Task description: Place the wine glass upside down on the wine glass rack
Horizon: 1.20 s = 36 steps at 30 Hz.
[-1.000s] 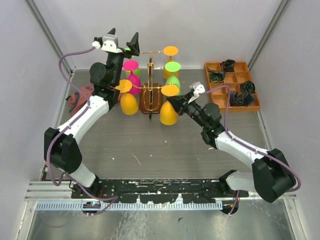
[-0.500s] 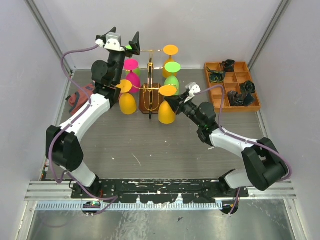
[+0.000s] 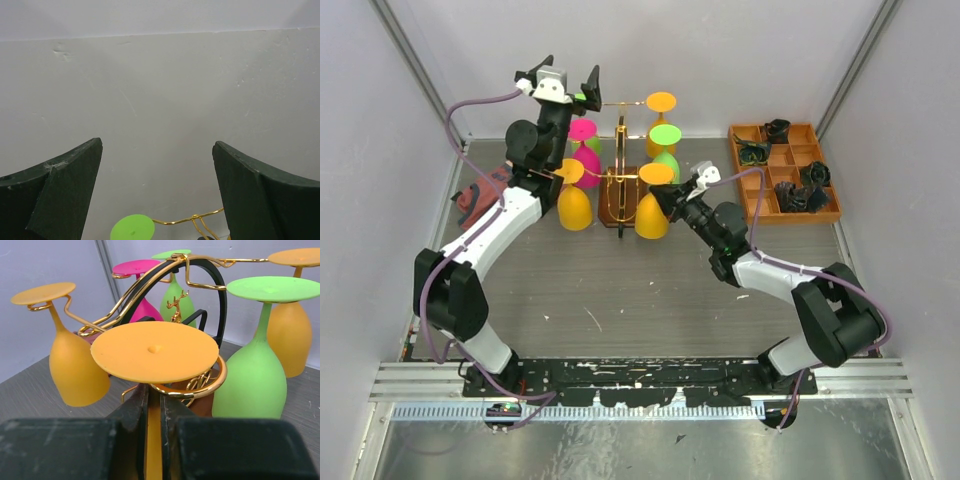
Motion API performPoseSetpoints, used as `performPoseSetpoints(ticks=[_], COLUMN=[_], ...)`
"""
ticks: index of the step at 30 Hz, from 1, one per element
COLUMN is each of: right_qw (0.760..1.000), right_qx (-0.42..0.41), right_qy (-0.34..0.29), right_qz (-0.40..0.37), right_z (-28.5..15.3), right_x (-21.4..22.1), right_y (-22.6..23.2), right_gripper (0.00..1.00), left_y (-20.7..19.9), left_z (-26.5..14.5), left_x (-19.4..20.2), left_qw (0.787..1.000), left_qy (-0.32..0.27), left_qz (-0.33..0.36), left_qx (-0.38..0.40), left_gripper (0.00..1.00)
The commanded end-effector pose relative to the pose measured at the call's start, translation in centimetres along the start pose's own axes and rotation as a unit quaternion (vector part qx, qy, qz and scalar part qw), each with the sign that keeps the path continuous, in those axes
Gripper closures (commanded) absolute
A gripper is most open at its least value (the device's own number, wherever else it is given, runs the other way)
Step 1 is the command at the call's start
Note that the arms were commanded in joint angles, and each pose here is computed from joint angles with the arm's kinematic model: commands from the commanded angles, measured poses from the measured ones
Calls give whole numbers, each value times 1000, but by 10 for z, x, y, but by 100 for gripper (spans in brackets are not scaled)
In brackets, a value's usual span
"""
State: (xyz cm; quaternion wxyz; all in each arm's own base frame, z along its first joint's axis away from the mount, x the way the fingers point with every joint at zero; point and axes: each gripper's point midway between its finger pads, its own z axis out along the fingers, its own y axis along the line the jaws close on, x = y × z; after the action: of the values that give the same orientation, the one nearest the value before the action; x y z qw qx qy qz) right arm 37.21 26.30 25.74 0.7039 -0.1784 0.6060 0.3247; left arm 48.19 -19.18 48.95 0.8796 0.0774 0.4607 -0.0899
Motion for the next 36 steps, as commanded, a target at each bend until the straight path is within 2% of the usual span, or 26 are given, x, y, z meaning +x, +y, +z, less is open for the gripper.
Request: performPoseSetpoints(ticks=[1,13,22,28,36], right_qw=[997,990,991,990,994], right_qx=[18,109,105,117,94], right_qy=[-66,-67,-32,-31,-7], right_qz=[-21,-61,-72,-74,-58], right_z=[11,3,-9,-19,-17], right_x=[-34,-36,-34,-39,-26], right_y=[-6,-40,-36,-37,-28], right_gripper=[99,99,99,99,99], left_y=[7,9,15,17,19], left_z=[8,7,5,3,3], left_x=[-17,-11,-4,-1,0], left_qw=[1000,1000,999,999,999], left_qy=[-24,-22,-18,-16,-17], left_qz=[8,15,17,17,17], left_qx=[-11,-15,-25,-28,-32], left_gripper=[2,2,2,2,2])
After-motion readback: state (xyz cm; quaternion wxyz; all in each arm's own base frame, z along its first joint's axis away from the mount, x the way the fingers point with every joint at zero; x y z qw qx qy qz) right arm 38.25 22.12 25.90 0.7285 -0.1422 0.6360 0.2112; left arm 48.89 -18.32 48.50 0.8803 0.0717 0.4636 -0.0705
